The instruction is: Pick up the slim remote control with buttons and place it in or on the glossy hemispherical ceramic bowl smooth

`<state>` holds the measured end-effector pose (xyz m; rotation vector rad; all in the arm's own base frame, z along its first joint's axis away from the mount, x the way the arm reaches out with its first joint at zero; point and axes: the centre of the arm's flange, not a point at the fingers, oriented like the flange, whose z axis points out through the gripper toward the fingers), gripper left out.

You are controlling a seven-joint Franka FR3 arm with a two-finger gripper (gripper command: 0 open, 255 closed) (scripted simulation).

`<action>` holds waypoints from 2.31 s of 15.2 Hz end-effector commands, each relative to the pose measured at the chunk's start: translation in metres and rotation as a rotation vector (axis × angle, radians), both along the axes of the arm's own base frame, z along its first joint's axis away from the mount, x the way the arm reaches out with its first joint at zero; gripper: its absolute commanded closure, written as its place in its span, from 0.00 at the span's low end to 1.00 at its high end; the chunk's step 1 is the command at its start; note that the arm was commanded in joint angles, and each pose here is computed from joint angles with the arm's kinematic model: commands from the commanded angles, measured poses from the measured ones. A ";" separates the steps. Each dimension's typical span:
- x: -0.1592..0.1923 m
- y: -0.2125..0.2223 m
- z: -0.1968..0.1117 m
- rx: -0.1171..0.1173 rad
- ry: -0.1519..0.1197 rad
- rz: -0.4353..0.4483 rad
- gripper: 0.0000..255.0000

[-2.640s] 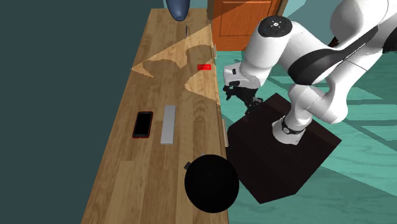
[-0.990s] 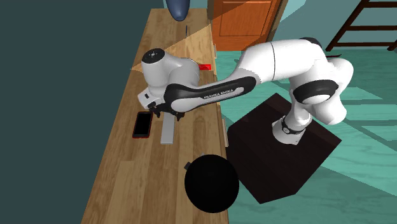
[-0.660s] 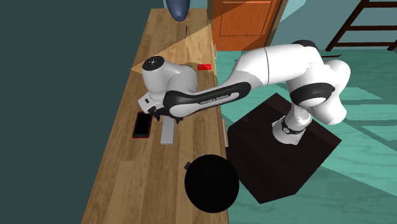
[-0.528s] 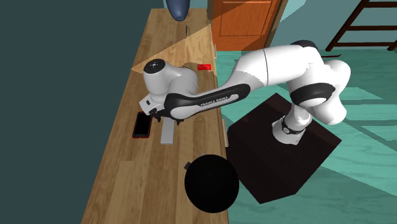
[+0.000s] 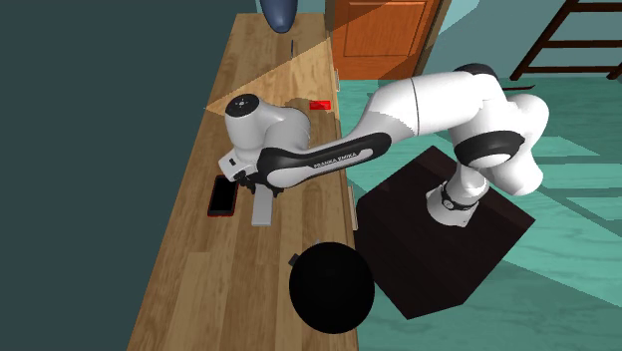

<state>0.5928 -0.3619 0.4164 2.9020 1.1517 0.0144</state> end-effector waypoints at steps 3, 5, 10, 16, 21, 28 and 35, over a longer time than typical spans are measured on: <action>0.000 0.000 -0.001 0.001 0.001 0.000 1.00; 0.000 0.000 -0.001 0.001 0.001 0.000 1.00; 0.000 0.000 0.005 0.001 0.001 0.000 1.00; 0.000 0.000 0.036 0.001 0.001 0.000 1.00; 0.000 0.000 0.063 0.001 0.001 0.000 1.00; 0.000 0.000 0.100 0.001 0.001 0.000 1.00; 0.000 0.000 0.137 0.001 0.001 0.000 1.00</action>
